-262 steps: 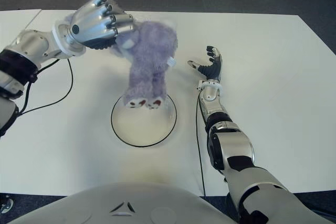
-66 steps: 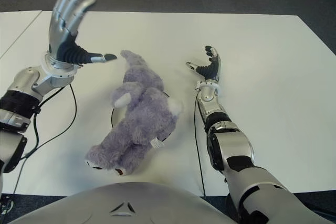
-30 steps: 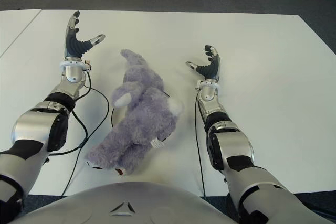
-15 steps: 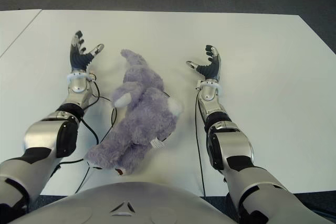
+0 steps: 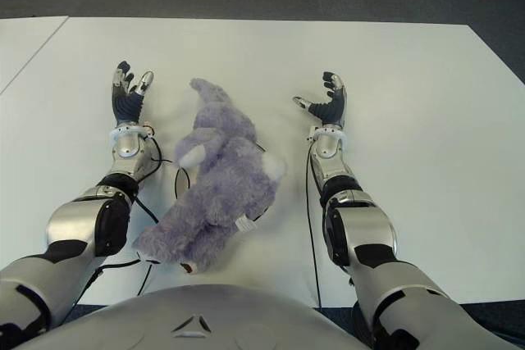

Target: Put the doll into the plate.

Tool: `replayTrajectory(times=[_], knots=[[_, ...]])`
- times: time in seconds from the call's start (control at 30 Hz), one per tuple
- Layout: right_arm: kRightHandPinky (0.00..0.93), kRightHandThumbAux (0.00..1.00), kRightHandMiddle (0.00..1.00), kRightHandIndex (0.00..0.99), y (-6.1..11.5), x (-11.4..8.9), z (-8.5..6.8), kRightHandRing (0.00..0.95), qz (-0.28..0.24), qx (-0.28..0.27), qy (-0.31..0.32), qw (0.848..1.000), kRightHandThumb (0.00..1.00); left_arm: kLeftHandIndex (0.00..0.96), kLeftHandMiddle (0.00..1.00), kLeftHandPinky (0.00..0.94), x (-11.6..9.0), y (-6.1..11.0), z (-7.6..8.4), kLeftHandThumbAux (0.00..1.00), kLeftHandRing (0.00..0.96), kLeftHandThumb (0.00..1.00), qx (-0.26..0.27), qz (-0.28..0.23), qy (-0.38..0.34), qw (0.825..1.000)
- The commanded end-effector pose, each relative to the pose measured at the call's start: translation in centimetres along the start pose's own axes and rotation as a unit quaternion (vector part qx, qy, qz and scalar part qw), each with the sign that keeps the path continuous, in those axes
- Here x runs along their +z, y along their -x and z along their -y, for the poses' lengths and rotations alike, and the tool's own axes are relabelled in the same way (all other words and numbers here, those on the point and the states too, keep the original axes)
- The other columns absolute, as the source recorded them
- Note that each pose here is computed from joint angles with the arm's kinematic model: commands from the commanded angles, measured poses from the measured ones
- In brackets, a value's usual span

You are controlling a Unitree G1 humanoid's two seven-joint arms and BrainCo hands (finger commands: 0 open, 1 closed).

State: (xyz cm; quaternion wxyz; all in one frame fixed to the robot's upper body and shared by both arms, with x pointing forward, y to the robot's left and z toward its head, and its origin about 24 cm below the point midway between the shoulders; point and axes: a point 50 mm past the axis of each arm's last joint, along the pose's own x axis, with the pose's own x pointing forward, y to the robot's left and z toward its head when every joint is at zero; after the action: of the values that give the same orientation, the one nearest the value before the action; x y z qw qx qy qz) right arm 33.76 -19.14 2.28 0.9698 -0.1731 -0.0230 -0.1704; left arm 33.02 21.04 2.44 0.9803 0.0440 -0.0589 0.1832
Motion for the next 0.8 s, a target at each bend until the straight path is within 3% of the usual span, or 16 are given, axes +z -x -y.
replayTrajectory(times=[0.03,0.33,0.57,0.8], knots=[[0.198,0.938,0.236,0.208,11.2,-11.5,0.0,0.201,-0.256,0.046,0.054,0.964,0.000,0.000,0.000,0.002,-5.8,6.5,-0.1,0.446,0.000,0.000,-0.032,-0.098,-0.012,0.995],[0.193,0.924,0.240,0.215,11.0,-11.3,0.3,0.207,-0.247,0.037,0.034,0.968,0.000,0.019,0.032,0.030,-8.2,9.5,0.8,0.408,0.022,0.000,-0.068,-0.171,-0.023,0.983],[0.184,0.898,0.235,0.212,11.0,-11.4,0.6,0.204,-0.244,0.039,0.025,0.969,0.000,0.042,0.056,0.040,-9.2,10.8,1.9,0.406,0.041,0.000,-0.097,-0.217,-0.014,0.971],[0.176,0.884,0.228,0.206,11.0,-11.4,0.8,0.196,-0.236,0.038,0.028,0.971,0.000,0.042,0.084,0.057,-10.1,11.6,1.8,0.444,0.062,0.000,-0.121,-0.264,-0.013,0.957]])
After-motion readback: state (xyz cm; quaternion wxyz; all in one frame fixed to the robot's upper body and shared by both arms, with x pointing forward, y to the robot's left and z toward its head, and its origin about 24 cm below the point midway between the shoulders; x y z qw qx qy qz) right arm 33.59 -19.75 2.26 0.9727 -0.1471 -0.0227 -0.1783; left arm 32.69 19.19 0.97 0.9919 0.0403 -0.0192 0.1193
